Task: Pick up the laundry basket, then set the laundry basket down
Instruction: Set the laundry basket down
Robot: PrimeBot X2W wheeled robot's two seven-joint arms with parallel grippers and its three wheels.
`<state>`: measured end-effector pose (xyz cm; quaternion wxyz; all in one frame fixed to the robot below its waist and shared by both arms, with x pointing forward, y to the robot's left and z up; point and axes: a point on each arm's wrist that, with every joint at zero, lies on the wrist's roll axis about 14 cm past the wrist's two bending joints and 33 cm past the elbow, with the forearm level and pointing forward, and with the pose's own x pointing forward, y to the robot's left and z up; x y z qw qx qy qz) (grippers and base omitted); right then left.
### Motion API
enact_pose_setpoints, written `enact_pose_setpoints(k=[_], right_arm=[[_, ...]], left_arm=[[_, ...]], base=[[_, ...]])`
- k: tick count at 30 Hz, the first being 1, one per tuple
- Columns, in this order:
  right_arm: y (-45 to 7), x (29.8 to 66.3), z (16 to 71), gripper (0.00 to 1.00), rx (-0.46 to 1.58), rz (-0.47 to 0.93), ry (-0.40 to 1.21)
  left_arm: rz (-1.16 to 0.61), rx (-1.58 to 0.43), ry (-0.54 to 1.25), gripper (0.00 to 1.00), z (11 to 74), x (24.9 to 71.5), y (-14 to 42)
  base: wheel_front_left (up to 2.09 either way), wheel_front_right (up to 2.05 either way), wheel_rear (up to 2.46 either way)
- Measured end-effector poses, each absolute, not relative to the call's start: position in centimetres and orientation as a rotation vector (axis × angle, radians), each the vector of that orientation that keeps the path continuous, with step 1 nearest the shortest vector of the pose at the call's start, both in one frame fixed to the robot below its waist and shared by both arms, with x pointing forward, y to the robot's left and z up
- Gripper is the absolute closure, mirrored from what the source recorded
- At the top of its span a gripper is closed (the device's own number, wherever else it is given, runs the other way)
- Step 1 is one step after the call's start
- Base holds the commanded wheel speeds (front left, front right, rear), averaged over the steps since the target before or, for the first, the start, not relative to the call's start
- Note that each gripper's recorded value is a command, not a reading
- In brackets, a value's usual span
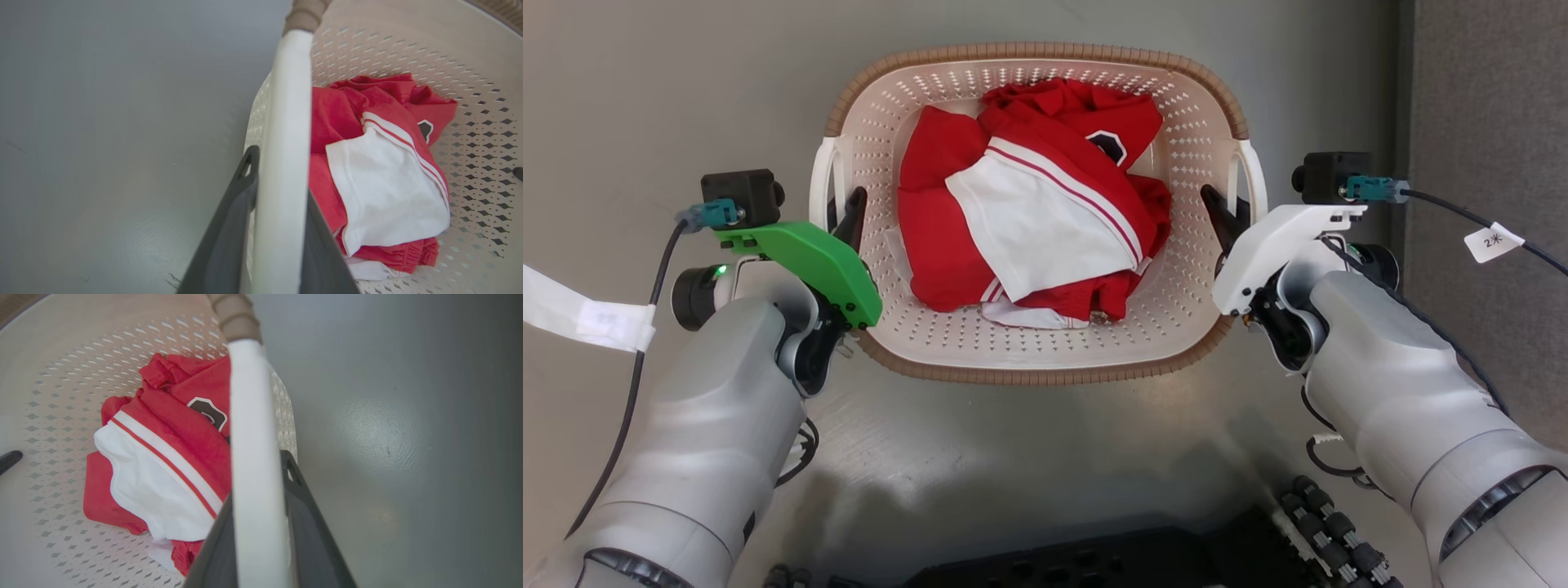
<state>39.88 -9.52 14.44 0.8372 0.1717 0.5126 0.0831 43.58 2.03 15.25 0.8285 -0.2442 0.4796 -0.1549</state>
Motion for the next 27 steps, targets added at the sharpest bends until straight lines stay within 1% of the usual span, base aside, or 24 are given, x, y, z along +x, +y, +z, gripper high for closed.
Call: enact_pose_setpoints(k=[8,27], right_arm=[[-9.2,40.0,13.1,1.0,0.361,0.184,1.091],[-8.7,40.9,12.3,1.0,0.345,0.21,1.076]], left_arm=[[-0.306,-0.522,1.03,1.0,13.6,43.1,2.4],[-0.285,-0.533,1.023,1.0,12.9,43.1,2.4]], base=[[0.0,0.0,0.0],[0.0,0.0,0.0]])
